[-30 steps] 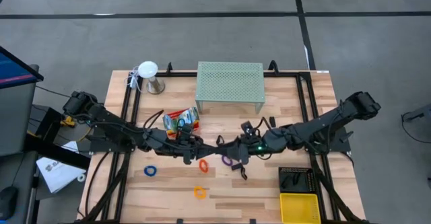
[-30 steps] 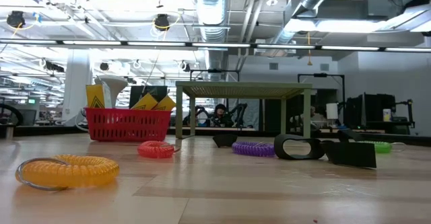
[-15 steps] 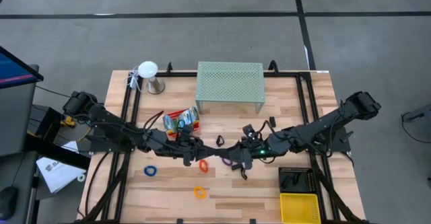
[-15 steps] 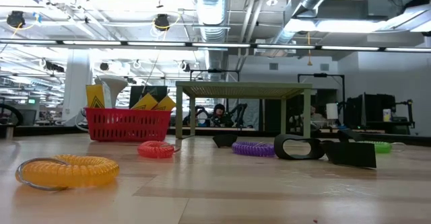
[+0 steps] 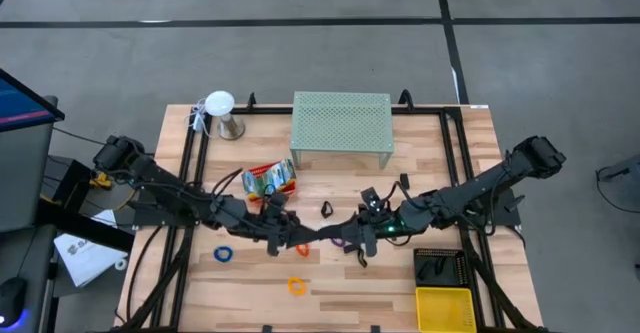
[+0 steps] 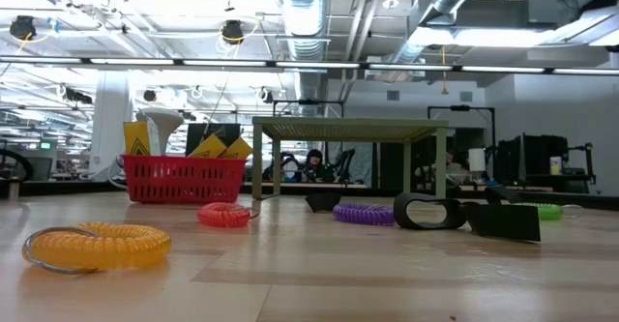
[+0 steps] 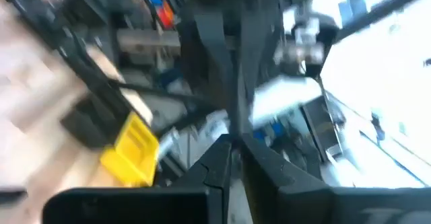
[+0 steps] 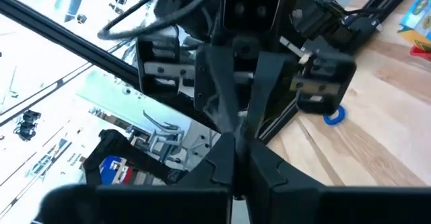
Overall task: Pick & Place Office Desk Supplies
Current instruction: Put the black rubber band into the black bin
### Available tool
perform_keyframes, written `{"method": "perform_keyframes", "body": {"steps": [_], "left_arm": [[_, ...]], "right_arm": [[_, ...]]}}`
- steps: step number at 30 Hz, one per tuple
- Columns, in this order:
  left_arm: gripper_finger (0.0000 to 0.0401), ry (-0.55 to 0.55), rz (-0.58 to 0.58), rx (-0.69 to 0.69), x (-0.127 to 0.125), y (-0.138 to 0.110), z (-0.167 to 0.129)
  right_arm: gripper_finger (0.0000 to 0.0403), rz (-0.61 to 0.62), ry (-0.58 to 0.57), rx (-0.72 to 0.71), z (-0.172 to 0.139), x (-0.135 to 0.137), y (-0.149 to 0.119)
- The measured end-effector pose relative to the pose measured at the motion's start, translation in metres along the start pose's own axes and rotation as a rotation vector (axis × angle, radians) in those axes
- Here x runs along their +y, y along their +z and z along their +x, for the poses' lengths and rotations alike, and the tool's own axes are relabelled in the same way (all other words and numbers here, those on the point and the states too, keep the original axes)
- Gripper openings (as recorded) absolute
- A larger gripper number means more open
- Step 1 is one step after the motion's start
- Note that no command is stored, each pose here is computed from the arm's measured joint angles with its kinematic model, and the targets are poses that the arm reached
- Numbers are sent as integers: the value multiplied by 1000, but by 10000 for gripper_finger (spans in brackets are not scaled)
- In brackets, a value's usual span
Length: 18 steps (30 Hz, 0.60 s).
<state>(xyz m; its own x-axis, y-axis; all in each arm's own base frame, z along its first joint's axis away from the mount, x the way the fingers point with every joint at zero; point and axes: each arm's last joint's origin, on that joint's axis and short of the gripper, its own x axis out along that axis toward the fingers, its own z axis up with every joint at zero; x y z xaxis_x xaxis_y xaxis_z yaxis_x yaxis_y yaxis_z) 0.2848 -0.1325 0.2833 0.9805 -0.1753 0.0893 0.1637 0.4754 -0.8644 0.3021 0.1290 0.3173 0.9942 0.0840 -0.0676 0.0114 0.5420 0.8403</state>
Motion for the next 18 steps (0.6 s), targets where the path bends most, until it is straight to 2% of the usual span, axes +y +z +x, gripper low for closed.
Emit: {"method": "perform_keyframes", "body": {"steps": [5, 8, 13, 18], "left_arm": [[47, -34, 9, 150, -4, -17, -4], [61, -2, 21, 214, -4, -28, -8], [80, 146, 24, 370, 3, -53, -20], [88, 385, 13, 494, 17, -76, -38]], "right_arm": [[4, -5, -14, -22, 0, -1, 2], [4, -8, -19, -16, 0, -1, 1], [4, 0, -104, 53, -9, -5, -3], [1, 58, -371, 212, -36, -18, -19]]}}
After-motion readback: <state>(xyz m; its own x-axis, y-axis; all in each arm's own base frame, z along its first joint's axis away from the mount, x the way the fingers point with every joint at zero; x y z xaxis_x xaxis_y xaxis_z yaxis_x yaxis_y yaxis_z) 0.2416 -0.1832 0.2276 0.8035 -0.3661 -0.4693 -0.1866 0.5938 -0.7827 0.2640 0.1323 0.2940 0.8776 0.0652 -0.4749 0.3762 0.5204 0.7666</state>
